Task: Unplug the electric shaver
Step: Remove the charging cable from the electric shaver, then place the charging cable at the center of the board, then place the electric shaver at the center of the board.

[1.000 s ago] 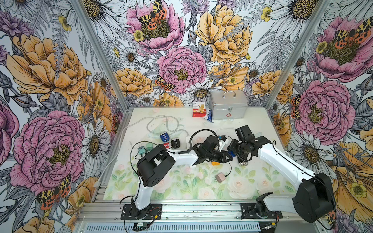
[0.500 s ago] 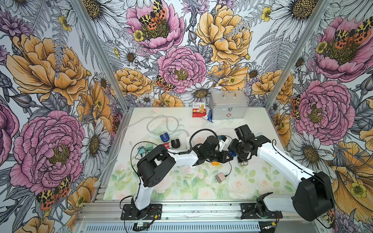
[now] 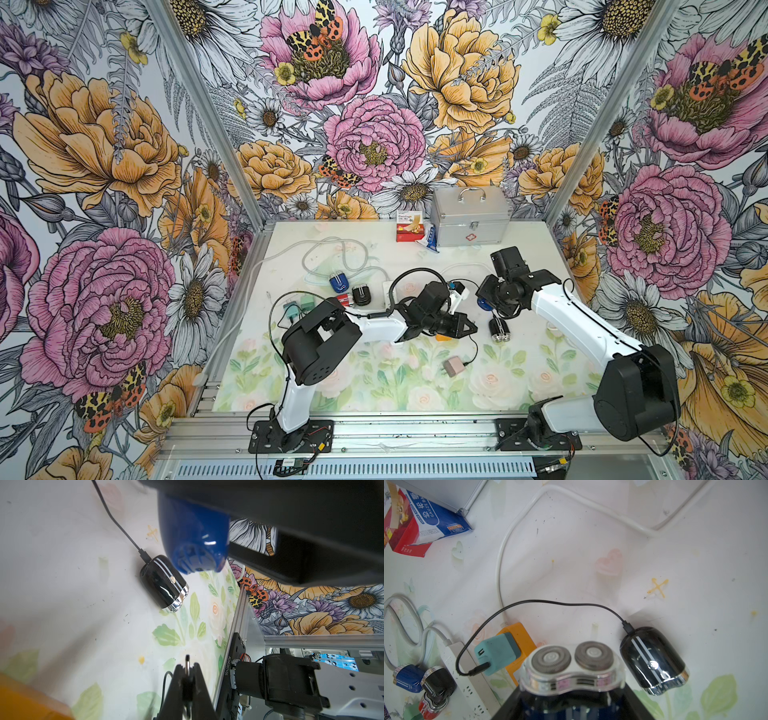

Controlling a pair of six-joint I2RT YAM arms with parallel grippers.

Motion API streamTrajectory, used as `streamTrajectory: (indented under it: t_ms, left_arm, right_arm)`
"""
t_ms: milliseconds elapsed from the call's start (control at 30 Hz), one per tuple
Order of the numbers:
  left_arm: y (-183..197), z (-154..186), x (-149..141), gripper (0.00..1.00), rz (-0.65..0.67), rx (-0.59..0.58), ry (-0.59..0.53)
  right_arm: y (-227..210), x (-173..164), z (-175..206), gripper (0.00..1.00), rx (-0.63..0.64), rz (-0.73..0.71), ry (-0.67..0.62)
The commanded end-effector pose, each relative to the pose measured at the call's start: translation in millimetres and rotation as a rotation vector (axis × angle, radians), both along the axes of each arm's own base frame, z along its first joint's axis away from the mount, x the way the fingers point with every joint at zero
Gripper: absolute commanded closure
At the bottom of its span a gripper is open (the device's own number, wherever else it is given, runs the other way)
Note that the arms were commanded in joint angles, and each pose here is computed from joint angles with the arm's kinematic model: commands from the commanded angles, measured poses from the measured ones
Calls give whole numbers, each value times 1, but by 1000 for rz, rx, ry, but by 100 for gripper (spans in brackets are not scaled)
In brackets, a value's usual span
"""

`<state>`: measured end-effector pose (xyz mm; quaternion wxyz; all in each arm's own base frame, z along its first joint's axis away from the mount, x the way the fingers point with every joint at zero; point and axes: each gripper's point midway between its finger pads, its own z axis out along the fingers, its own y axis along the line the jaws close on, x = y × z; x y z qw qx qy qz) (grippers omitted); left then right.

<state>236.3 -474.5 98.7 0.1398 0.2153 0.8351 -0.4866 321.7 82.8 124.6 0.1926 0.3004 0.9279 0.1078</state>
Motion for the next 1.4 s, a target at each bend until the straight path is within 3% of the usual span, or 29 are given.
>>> streamTrajectory:
  t_ms: [0,200,433,667,833,933,1067,1233,1367]
  left_arm:
    - [-5,-1,9,100,-10,-1,-1]
    - [-7,-28,20,95,13,76,32]
    - [1,-40,32,73,49,171,15]
    - [12,-25,42,42,86,243,-44]
    - [30,9,57,32,162,270,-122]
    - [51,32,77,25,248,264,-163]
    - [97,66,110,23,376,238,-200]
    - [181,108,149,19,564,206,-226]
    - [249,114,164,18,679,240,-226]
  right_arm:
    - [-2,17,8,75,-18,-4,-42]
    - [-8,29,18,75,-40,17,-70]
    - [-12,36,27,75,-54,60,-93]
    - [-5,46,41,76,-55,140,-129]
    - [11,55,53,77,-8,188,-151]
    - [24,65,62,77,-12,236,-175]
    - [52,84,70,76,-18,301,-192]
    - [118,106,73,76,-14,420,-188]
    - [176,121,67,76,-9,520,-184]
